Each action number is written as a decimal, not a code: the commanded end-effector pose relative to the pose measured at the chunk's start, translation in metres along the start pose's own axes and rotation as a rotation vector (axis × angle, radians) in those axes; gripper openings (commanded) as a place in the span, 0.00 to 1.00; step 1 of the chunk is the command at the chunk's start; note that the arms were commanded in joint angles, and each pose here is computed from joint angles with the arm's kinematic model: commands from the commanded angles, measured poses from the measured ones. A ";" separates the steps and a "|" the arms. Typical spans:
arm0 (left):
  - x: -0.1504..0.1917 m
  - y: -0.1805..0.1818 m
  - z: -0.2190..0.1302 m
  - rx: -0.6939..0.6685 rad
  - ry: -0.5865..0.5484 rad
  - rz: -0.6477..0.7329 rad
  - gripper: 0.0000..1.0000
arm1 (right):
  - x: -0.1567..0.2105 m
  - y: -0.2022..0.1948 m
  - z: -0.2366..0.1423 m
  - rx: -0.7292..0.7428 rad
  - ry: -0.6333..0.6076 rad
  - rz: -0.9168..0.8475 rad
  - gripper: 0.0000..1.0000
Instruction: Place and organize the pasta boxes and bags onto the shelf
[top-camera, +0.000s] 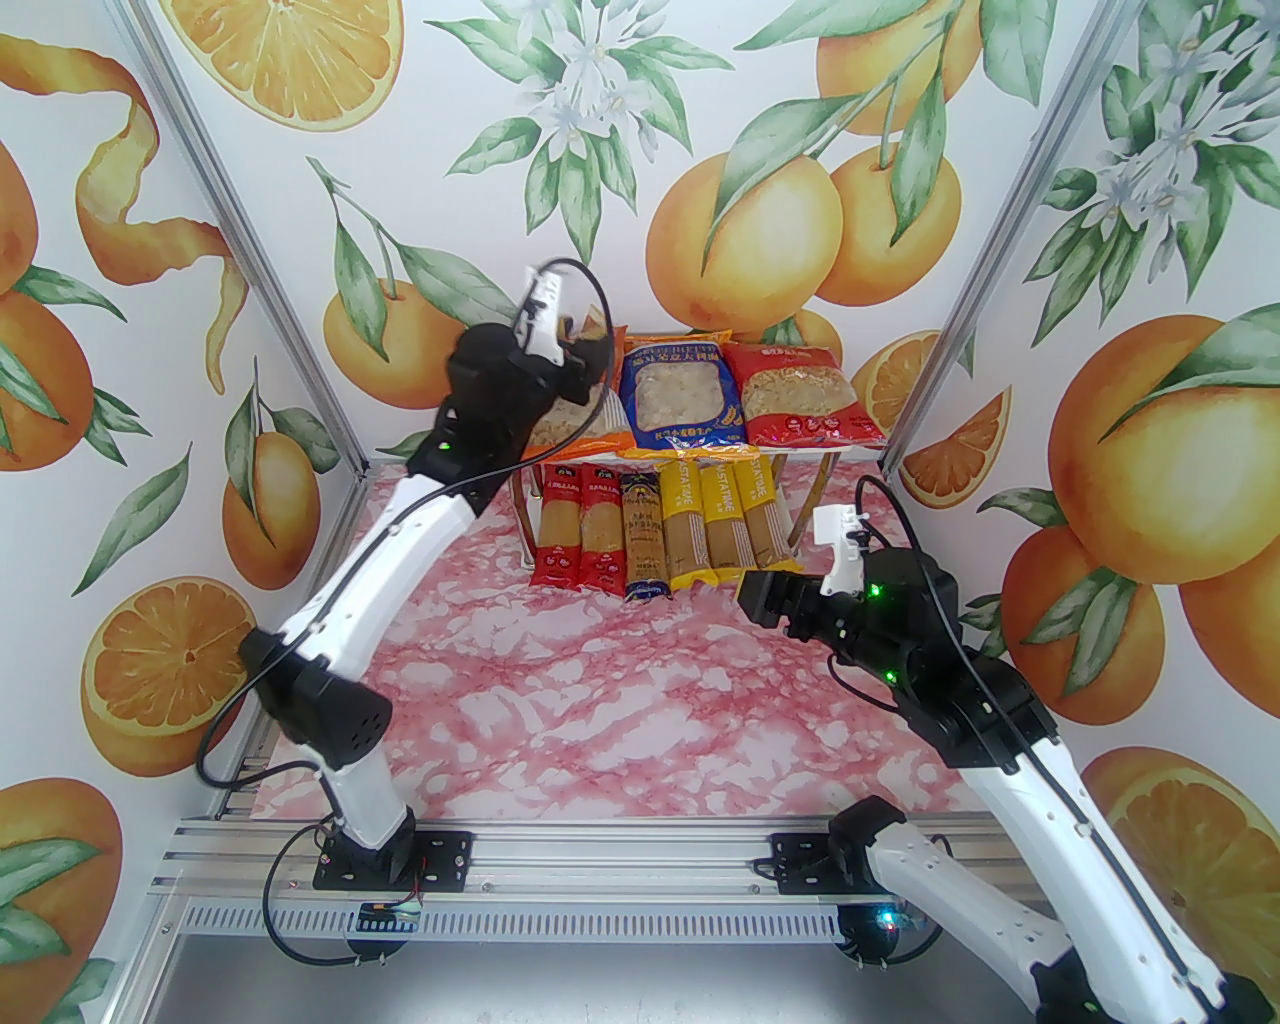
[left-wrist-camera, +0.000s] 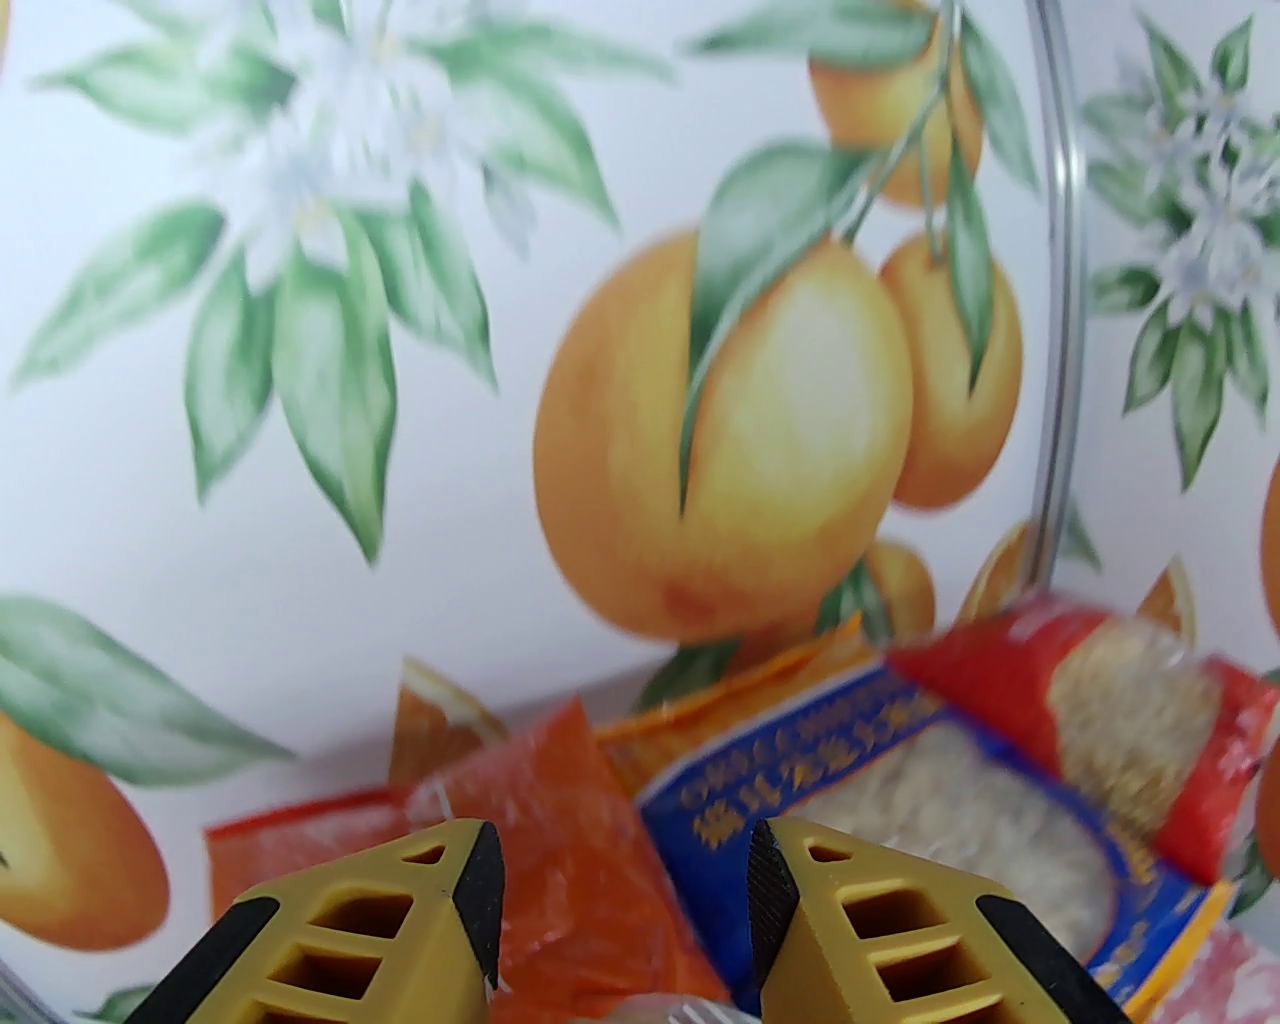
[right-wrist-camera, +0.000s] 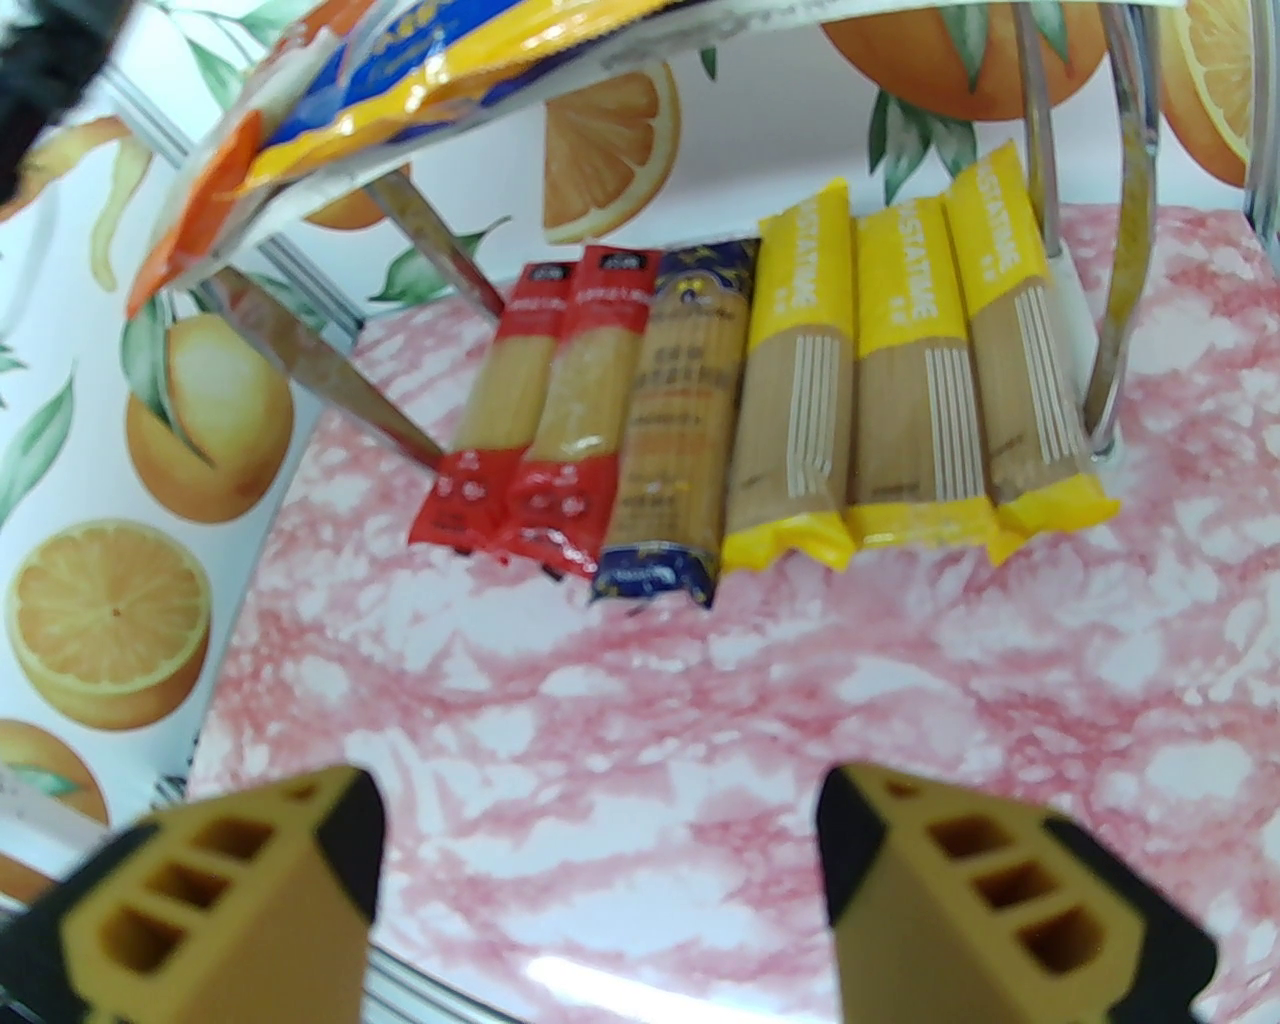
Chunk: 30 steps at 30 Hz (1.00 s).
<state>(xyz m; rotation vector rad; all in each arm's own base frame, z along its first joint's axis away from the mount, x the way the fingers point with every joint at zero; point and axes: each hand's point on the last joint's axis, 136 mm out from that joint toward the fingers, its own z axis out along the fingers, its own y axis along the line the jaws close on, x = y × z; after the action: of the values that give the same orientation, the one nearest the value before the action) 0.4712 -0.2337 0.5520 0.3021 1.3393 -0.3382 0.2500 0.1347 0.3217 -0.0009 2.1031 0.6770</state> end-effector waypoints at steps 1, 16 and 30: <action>-0.061 0.030 -0.022 -0.088 -0.117 -0.002 0.36 | -0.007 0.001 0.002 -0.001 -0.023 0.016 0.76; 0.037 0.036 -0.009 -0.035 0.198 -0.056 0.10 | -0.013 0.001 -0.004 0.009 -0.043 0.016 0.61; 0.086 0.102 -0.152 -0.356 0.326 -0.010 0.22 | 0.004 -0.054 -0.023 0.273 -0.046 0.058 0.71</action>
<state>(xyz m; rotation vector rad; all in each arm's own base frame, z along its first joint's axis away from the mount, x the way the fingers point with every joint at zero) 0.4290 -0.1236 0.4067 0.1624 1.7987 -0.1058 0.2461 0.1046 0.3202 0.1248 2.0939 0.5554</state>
